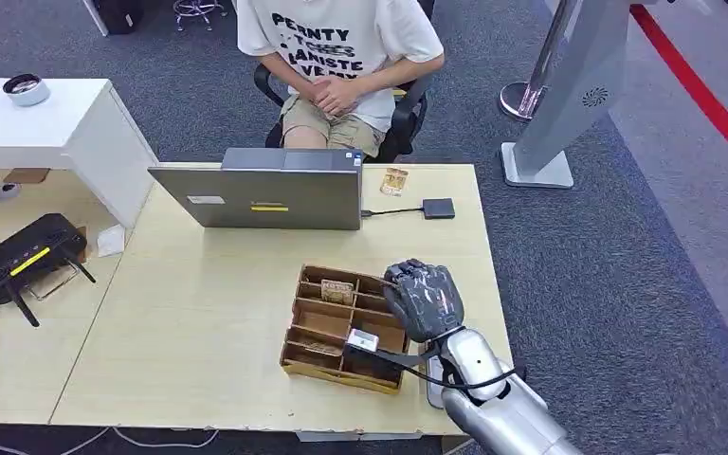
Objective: Pass the card to the sensor for recognition and then transmit it.
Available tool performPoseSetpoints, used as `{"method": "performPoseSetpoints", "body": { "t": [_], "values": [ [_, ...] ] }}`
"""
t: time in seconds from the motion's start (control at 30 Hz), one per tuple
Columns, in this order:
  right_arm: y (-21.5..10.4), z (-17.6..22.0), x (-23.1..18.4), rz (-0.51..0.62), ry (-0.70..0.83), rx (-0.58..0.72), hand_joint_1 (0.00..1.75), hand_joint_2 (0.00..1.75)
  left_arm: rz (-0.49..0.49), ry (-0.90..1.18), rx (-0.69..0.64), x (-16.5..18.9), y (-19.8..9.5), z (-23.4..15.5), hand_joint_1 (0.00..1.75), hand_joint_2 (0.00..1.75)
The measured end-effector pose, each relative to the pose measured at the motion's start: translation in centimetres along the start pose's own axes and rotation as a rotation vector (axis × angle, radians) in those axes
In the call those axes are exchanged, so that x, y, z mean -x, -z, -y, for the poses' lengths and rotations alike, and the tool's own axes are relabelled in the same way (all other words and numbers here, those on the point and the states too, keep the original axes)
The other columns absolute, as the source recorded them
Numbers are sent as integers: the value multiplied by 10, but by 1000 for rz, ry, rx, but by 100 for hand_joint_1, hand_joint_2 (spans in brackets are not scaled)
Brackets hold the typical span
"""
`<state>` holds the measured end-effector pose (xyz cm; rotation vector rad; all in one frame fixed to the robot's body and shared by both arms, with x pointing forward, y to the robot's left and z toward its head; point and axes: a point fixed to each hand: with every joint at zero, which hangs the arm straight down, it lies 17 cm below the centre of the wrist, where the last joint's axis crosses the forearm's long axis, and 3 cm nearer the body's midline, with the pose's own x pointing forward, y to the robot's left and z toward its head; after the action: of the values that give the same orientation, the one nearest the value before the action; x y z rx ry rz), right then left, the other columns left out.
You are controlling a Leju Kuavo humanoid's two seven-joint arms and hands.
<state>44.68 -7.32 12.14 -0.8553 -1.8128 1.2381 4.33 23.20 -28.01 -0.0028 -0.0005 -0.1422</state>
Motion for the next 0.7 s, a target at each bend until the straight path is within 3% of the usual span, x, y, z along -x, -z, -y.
{"method": "performPoseSetpoints", "body": {
  "t": [0.5,0.7],
  "values": [
    [0,-2,2,-11,29,-14,175,175,-1,-1,-2,0,0,-1,0,0],
    [5,29,-17,28,111,75,175,175,-3,-12,-1,1,0,-1,0,0]
  ]
}}
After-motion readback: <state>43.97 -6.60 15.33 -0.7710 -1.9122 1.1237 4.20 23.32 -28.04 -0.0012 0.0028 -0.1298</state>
